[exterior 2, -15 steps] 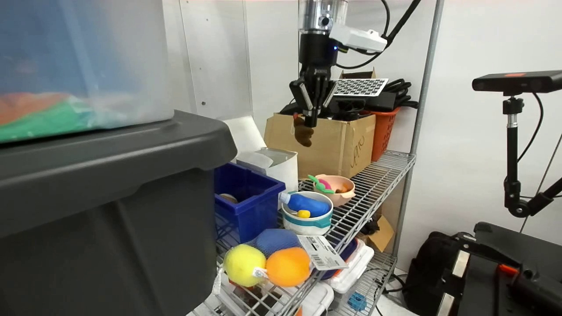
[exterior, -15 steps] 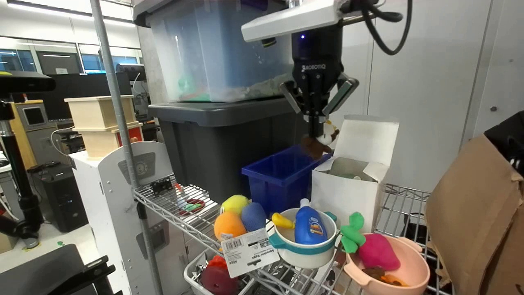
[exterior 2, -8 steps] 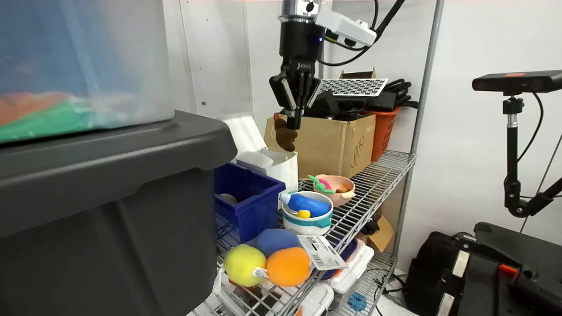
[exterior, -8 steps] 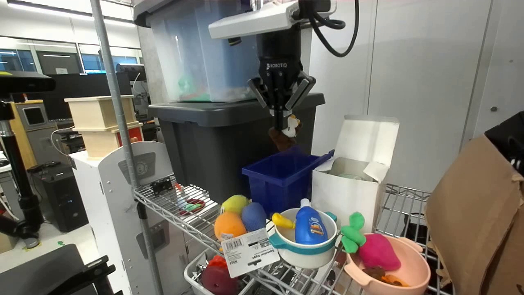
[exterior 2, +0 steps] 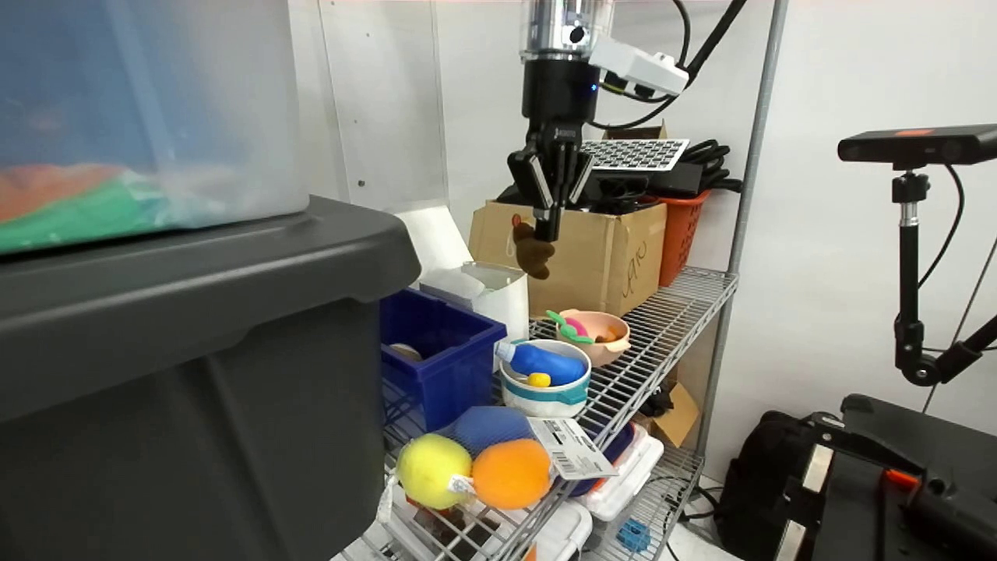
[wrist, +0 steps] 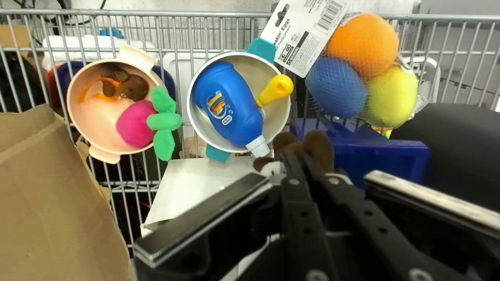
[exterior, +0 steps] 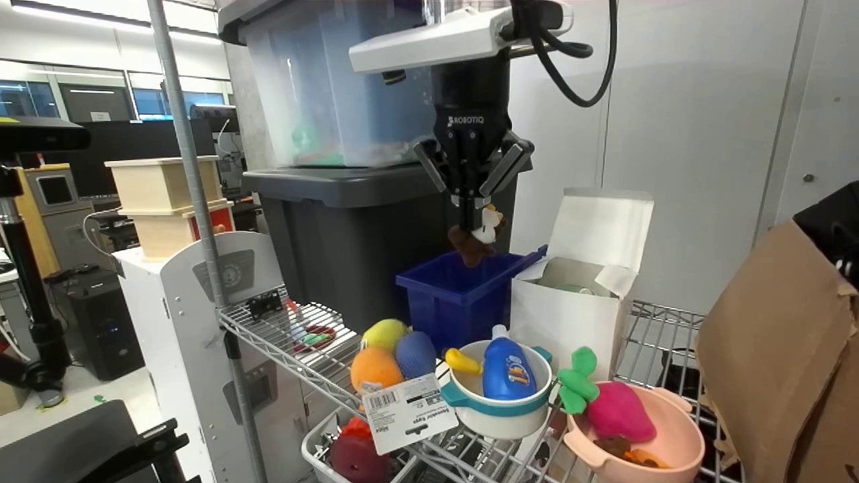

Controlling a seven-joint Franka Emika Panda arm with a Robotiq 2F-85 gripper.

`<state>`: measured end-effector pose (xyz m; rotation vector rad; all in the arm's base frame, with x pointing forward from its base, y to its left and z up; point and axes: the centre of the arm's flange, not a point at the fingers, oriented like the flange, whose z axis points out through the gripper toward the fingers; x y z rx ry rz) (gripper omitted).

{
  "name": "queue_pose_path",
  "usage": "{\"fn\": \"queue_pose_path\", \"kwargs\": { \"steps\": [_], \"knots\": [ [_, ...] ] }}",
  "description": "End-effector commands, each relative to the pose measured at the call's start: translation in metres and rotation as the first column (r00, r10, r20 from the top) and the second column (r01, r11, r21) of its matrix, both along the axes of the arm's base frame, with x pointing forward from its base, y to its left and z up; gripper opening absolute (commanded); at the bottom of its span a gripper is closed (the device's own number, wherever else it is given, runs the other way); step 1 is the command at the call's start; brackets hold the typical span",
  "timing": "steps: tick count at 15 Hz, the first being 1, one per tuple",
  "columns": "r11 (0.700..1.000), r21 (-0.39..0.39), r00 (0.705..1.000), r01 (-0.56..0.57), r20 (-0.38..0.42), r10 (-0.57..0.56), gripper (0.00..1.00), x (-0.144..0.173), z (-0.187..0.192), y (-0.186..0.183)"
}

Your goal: Put the brown doll in the blue box

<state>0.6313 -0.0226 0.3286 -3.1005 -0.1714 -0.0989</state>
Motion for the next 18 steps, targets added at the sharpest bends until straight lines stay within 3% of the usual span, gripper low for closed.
{"fn": "queue_pose_path", "kwargs": {
  "steps": [1,10,18],
  "knots": [
    [0.999,0.026,1.0,-0.024,0.013,0.024,0.01,-0.01,0.014,0.01],
    [0.995,0.041,0.996,-0.086,0.017,0.086,0.01,0.008,0.009,0.072],
    [0.996,0.028,0.995,-0.089,0.043,0.088,0.01,0.032,-0.004,0.08]
  ]
}}
